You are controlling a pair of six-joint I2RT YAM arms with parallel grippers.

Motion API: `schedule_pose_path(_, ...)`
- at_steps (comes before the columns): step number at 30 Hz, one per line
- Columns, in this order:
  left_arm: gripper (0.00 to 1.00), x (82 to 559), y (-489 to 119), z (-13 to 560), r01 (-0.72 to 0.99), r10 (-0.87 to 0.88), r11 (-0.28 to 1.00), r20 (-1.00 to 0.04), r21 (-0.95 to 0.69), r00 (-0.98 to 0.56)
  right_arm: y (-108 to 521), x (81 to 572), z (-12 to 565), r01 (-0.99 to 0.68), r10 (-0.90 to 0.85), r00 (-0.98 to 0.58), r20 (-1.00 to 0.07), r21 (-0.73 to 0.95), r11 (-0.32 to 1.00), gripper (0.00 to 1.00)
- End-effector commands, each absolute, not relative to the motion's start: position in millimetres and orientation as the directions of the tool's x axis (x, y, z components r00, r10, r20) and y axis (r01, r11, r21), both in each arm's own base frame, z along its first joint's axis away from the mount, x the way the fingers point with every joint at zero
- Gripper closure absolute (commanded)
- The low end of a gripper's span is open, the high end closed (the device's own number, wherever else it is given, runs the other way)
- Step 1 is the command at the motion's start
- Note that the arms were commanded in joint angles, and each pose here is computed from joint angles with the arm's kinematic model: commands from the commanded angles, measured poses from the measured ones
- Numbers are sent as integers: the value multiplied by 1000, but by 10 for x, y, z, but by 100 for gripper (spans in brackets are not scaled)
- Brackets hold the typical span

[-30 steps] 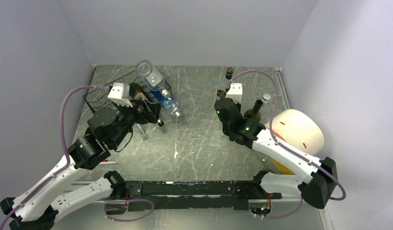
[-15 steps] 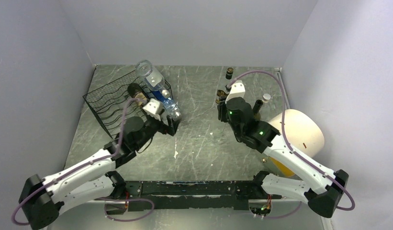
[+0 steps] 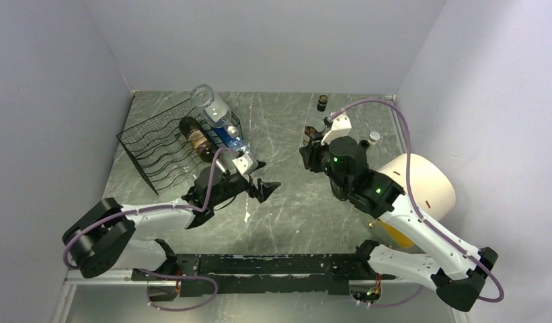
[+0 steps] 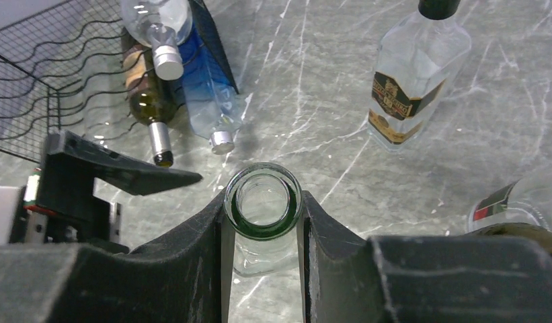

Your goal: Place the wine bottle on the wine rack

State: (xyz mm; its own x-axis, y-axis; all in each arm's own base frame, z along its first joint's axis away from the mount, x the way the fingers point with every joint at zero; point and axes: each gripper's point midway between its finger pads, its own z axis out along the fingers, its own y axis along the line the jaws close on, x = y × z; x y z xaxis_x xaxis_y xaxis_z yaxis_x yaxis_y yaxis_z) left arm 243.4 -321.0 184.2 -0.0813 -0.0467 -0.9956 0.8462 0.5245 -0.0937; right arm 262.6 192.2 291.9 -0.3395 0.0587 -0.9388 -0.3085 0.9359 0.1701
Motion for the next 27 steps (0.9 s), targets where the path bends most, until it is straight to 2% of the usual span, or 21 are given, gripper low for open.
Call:
schedule_pose_path(1,10,2199,-3400,2104,923,-132,385,-989,10,66,1974,2600,3441,-336,232,-261,-937,314,888,100)
schedule_pose_path(5,9,2113,-3499,2048,941,-130,335,-987,45,94,2047,2566,3512,-353,296,-275,-915,383,854,100)
schedule_pose_path(11,11,2177,-3558,2005,926,-137,368,-981,77,136,2138,2490,3646,-396,363,-290,-886,456,797,100)
schedule_pose_path(18,24,2193,-3569,2086,908,-132,396,-971,135,202,2135,2441,3639,-397,375,-311,-873,478,783,100)
schedule_pose_path(24,26,2217,-3644,2094,910,-110,386,-972,152,209,2124,2386,3588,-396,394,-329,-858,504,767,100)
schedule_pose_path(27,31,2257,-3675,2065,903,-78,398,-974,164,211,2131,2362,3560,-403,388,-338,-858,504,764,100)
